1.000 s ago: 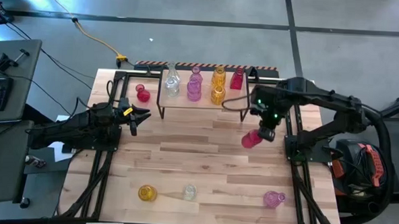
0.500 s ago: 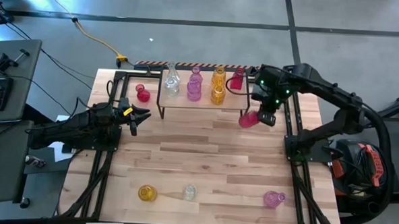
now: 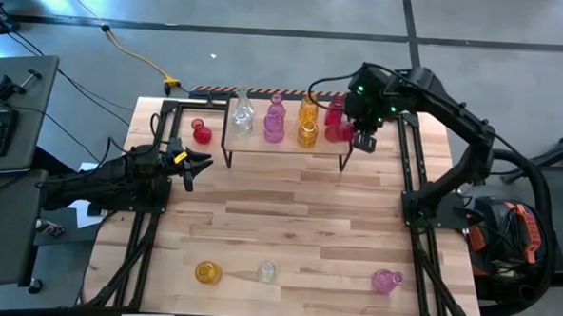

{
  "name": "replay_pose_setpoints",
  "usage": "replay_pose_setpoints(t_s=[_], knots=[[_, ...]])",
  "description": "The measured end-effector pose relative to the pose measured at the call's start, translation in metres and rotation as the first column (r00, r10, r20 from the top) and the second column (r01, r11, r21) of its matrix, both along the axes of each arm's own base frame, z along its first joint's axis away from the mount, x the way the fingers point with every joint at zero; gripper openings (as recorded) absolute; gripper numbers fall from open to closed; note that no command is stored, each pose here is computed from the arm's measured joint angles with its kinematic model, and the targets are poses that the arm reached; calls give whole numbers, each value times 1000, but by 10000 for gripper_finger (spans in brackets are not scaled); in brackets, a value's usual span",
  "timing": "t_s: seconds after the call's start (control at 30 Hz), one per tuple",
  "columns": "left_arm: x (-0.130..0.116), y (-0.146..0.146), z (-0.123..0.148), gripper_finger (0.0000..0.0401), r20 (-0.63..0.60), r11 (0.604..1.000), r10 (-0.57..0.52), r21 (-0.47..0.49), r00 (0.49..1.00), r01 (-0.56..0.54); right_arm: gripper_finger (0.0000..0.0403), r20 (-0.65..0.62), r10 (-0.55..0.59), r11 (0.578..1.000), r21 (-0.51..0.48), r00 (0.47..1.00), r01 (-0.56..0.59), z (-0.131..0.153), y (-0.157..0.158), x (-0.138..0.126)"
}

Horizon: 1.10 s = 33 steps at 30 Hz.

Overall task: Sort vases onto shelf
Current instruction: Put the bottom red vase on the shelf aligned with the other red vase

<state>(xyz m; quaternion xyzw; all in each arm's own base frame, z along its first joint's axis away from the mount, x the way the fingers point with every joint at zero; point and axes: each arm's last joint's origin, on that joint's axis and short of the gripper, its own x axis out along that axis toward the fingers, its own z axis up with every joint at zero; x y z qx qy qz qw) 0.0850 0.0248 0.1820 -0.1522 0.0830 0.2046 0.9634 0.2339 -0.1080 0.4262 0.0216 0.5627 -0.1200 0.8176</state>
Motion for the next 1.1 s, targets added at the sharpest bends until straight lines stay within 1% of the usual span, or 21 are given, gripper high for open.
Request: replay_pose_setpoints(t_s=[0.27,0.4,0.53,0.87,1.1], knots=[[0,0,0,95,0,1000,0,0,1000,0,0,-10,-47,996,73,999,48,-9,-21,4],[0,0,0,95,0,1000,0,0,1000,0,0,-30,-65,994,88,997,67,-16,-28,9],[0,0,0,95,0,1000,-1,0,1000,1,0,-29,-82,988,126,996,85,-20,-33,11],[0,0,0,95,0,1000,0,0,1000,0,1,-31,-111,984,136,993,115,-21,-37,10],[0,0,0,95,0,1000,0,0,1000,0,12,-47,-125,980,148,991,130,-27,-42,15]])
